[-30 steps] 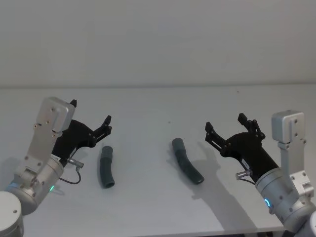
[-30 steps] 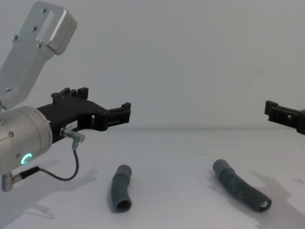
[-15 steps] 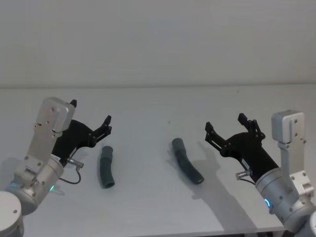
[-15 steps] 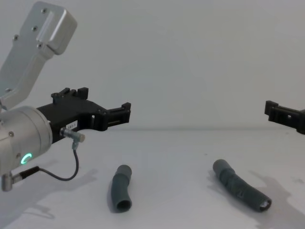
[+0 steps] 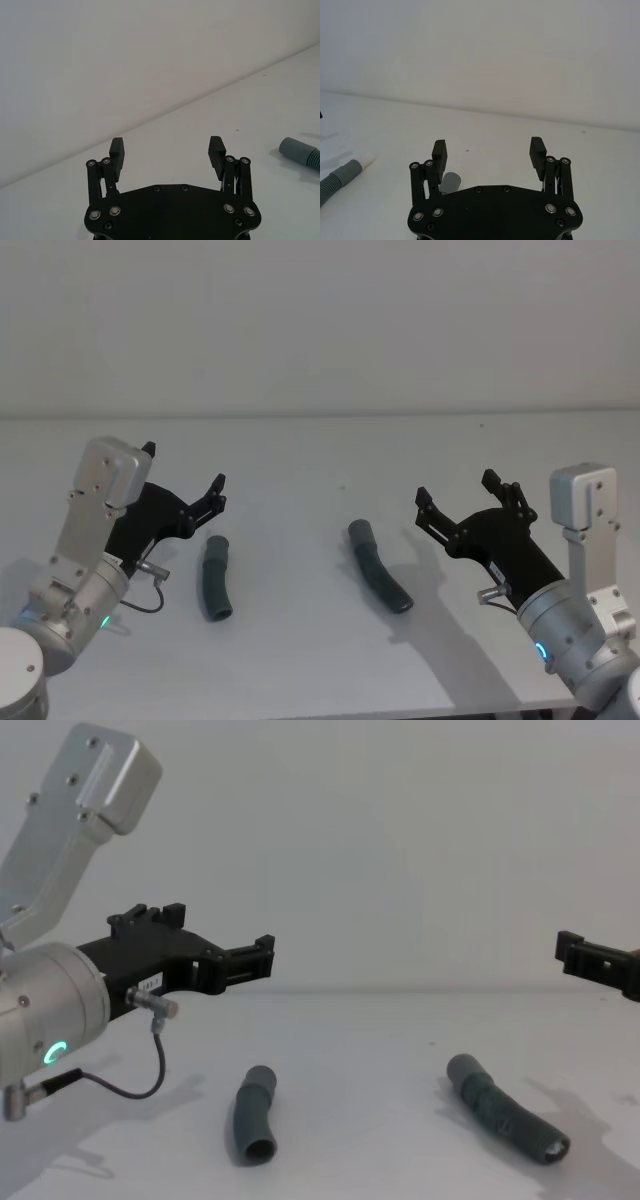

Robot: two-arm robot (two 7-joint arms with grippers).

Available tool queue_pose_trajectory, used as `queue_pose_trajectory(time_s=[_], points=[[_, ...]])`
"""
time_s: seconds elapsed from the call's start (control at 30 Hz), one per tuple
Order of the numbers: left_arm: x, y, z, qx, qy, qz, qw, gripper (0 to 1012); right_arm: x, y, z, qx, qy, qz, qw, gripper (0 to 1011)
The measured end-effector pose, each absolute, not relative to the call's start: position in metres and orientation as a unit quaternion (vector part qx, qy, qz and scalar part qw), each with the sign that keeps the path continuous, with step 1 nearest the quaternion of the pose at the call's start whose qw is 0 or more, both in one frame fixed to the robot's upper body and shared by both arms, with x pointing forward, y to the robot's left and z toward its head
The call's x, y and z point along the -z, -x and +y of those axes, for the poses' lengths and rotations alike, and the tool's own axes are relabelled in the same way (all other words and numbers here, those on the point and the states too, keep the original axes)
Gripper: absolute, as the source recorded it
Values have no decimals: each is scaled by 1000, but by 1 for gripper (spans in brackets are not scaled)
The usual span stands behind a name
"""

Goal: Use both hands to pick up one end of the pipe from the table, align the ends, and insert them.

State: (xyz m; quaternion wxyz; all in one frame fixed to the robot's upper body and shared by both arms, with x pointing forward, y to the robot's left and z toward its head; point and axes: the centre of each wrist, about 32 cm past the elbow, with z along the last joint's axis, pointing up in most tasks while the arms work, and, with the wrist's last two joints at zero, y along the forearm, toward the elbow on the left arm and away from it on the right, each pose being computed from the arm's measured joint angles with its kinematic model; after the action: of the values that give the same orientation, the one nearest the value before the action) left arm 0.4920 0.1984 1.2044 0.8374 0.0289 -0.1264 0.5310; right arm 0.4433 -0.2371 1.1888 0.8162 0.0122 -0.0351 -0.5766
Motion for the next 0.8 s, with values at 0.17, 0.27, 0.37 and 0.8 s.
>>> queue_pose_trajectory(time_s=[0.17, 0.27, 0.37, 0.8], points=[[-1204, -492, 198, -531, -29, -126, 837, 1001, -1189, -443, -237, 577, -12, -35, 816, 1002], [-1204, -492, 198, -531, -29, -126, 837, 1001, -1189, -443, -237, 577, -12, -35, 816, 1002], [-1204, -492, 198, -531, -29, -126, 837, 1001, -1189, -443, -237, 577, -12, -35, 816, 1002], [-1205, -492, 198, -531, -29, -126, 838, 1001, -1189, -443, -237, 577, -12, -35, 816, 1002]])
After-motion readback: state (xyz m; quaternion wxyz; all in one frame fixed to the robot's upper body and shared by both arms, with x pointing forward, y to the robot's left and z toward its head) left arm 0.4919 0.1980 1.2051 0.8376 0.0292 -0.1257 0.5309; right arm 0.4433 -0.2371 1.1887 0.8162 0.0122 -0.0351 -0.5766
